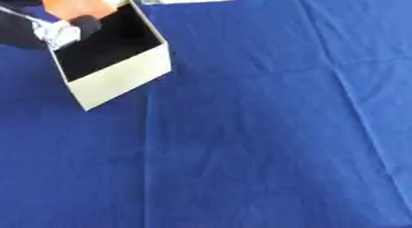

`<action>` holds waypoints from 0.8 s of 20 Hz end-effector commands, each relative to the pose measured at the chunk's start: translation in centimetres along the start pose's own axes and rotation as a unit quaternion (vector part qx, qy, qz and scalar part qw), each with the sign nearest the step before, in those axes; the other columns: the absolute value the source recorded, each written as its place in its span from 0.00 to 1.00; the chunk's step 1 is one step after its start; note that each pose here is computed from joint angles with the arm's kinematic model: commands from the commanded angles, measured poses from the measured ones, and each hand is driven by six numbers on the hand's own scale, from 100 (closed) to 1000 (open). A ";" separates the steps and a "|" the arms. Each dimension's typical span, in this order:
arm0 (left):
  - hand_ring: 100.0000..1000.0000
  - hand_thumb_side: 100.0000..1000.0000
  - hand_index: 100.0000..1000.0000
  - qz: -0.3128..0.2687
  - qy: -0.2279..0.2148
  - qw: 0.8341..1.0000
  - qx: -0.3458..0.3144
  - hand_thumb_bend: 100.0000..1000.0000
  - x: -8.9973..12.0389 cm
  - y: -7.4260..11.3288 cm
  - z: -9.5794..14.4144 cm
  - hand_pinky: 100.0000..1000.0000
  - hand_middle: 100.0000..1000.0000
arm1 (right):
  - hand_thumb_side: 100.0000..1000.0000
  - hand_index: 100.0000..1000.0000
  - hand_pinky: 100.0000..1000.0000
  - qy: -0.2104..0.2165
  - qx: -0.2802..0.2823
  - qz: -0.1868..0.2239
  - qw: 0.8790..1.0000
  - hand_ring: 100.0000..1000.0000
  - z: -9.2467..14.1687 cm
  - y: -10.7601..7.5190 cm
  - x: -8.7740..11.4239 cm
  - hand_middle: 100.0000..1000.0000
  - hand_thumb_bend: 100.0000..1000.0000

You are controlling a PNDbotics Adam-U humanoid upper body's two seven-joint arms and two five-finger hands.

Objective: Pick up objects on the table and place them in the box.

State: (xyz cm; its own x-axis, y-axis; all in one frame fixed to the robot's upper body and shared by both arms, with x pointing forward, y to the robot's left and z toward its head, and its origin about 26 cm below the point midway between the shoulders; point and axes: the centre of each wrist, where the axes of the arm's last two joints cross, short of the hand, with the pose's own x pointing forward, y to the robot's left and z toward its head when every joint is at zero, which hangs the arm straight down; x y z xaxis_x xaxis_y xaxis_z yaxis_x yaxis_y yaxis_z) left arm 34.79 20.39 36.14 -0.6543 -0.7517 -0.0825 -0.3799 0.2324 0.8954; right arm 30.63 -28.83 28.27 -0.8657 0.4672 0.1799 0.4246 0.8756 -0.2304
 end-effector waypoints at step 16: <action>0.18 0.27 0.49 -0.052 0.092 0.994 -0.006 0.00 -8.5 -3.7 -2.4 0.05 0.26 | 0.80 0.72 0.79 -0.030 -0.003 0.001 1.000 0.75 -1.3 -0.5 0.7 0.58 0.00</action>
State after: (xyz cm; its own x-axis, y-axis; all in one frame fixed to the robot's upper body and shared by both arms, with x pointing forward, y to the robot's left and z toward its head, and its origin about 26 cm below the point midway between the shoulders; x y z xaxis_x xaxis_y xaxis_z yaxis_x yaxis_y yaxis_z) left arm 43.48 23.87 33.35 -0.4891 -0.8692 -0.0725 -0.3979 0.1484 0.9053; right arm 30.66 -28.65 28.77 -0.8735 0.4594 0.1614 0.4207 0.8789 -0.2246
